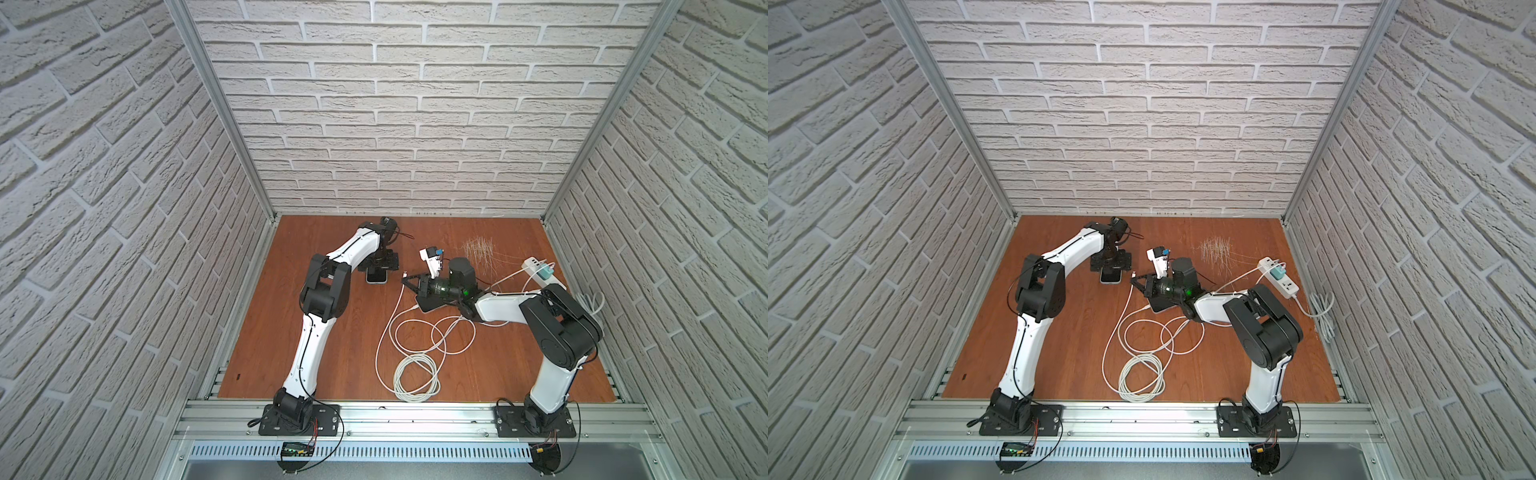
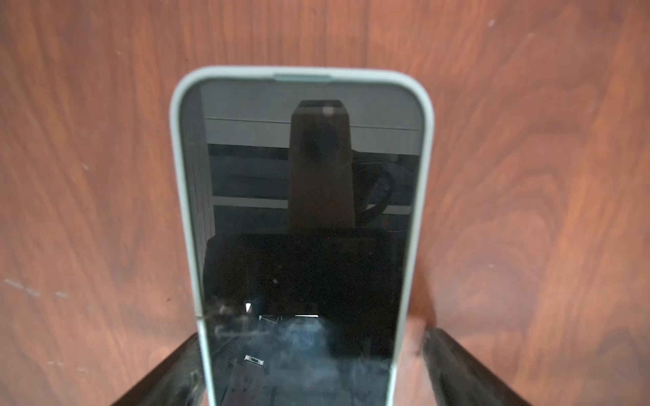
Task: Plug the charging cable into the phone
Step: Pick up the phone at the center of the board.
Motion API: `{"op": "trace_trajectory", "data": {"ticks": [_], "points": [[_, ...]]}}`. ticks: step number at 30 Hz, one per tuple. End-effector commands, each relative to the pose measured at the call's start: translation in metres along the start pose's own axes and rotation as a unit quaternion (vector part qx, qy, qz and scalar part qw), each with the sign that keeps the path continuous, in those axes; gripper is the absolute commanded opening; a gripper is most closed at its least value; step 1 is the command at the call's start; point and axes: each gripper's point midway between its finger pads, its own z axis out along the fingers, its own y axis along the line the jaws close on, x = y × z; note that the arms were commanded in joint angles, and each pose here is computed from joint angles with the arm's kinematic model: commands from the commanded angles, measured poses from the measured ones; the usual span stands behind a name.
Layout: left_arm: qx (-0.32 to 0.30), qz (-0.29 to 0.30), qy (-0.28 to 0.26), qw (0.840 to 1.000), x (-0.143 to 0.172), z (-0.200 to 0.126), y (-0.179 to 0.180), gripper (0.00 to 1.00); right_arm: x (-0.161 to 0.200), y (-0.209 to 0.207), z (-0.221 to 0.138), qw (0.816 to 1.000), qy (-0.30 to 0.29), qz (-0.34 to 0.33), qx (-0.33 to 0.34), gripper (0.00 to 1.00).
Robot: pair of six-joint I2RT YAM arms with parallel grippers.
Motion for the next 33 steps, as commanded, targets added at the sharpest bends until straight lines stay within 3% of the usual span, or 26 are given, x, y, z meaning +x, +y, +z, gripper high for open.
{"op": "trace_trajectory", "data": {"ticks": [1, 19, 28, 31, 33], "points": [[-0.049, 0.003, 0.027, 0.998, 0.012, 0.013, 0.018, 0.98, -0.004, 0.004, -0.001, 1.000, -0.005, -0.008, -0.012, 0.04], [-0.033, -0.025, 0.033, 0.999, 0.007, 0.028, 0.015, 0.86, -0.005, 0.005, 0.000, 1.000, -0.007, -0.003, -0.016, 0.04], [-0.011, -0.037, 0.006, 0.999, 0.001, 0.015, 0.010, 0.53, -0.003, 0.003, 0.001, 1.000, -0.003, 0.001, -0.016, 0.04], [0.000, -0.041, -0.028, 0.999, -0.009, -0.009, 0.006, 0.35, -0.002, 0.004, 0.003, 1.000, 0.000, 0.001, -0.019, 0.04], [0.015, -0.049, -0.080, 0.996, -0.022, -0.046, 0.000, 0.33, -0.002, 0.004, 0.004, 1.000, 0.003, 0.004, -0.023, 0.03]]}}
